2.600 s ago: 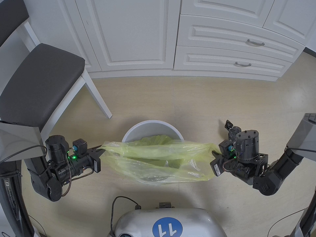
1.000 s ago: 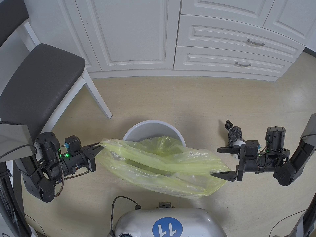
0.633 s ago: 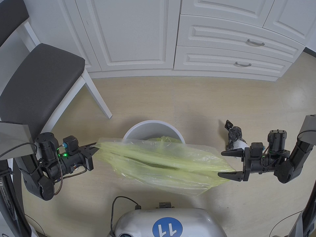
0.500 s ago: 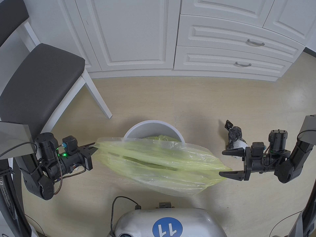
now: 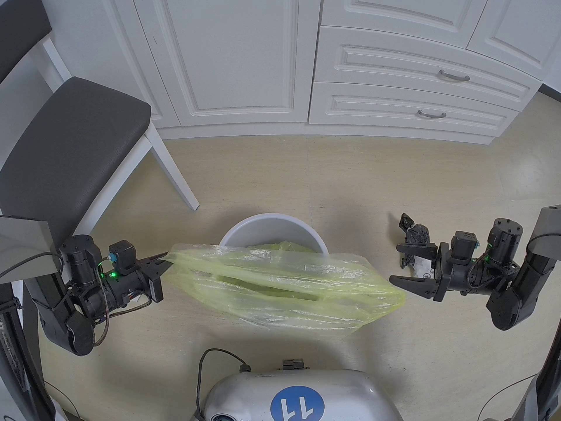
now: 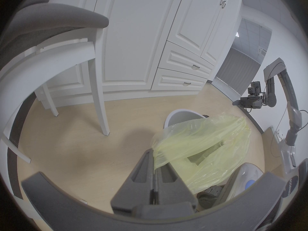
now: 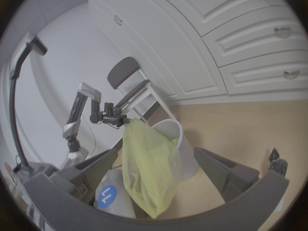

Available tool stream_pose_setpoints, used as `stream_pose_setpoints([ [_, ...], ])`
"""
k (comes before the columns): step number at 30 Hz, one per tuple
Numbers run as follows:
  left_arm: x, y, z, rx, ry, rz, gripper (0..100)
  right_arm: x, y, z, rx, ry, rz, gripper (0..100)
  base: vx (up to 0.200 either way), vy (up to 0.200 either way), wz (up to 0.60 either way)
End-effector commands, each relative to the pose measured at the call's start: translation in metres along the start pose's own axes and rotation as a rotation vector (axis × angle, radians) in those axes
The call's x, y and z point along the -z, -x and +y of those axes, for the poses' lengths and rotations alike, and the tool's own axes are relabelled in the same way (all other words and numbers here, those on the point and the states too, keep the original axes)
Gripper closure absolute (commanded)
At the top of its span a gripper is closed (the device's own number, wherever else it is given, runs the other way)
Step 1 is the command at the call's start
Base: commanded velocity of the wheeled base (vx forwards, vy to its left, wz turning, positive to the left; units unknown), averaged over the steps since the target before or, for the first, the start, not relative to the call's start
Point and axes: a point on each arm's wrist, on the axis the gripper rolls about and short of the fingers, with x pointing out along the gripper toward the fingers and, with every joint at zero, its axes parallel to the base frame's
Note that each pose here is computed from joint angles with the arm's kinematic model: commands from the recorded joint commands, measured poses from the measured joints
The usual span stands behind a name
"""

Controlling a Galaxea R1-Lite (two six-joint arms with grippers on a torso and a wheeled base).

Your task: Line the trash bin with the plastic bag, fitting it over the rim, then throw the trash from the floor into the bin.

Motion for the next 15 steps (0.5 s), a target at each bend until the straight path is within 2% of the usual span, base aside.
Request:
stream_pose_setpoints([
  [1, -0.015, 0.011, -0.02, 0.047, -0.023, -0.03, 100, -0.005, -0.024, 0.017, 0.081, -0.072, -0.029, 0, 0.0, 0.0, 0.0],
  [6, -0.017, 0.018, -0.035, 0.092, -0.024, -0.022, 100, -0.01, -0.045, 0.027, 0.305, -0.054, -0.061, 0, 0.0, 0.0, 0.0],
  [8, -0.012, 0.021, -0.044, 0.116, -0.015, 0.006, 100, -0.015, -0.054, 0.03, 0.355, -0.039, -0.087, 0, 0.0, 0.0, 0.0],
  [11, -0.006, 0.024, -0.049, 0.159, -0.008, 0.034, 100, -0.024, -0.065, 0.028, 0.349, -0.004, -0.127, 0, 0.0, 0.0, 0.0],
  [12, -0.003, 0.027, -0.052, 0.224, 0.004, 0.044, 100, -0.03, -0.077, 0.024, 0.353, 0.007, -0.091, 0, 0.0, 0.0, 0.0],
  [13, -0.002, 0.028, -0.053, 0.25, 0.008, 0.045, 100, -0.033, -0.081, 0.021, 0.377, 0.016, -0.064, 0, 0.0, 0.0, 0.0],
  [15, 0.001, 0.029, -0.054, 0.27, 0.013, 0.057, 100, -0.043, -0.09, 0.015, 0.495, 0.045, -0.017, 0, 0.0, 0.0, 0.0],
])
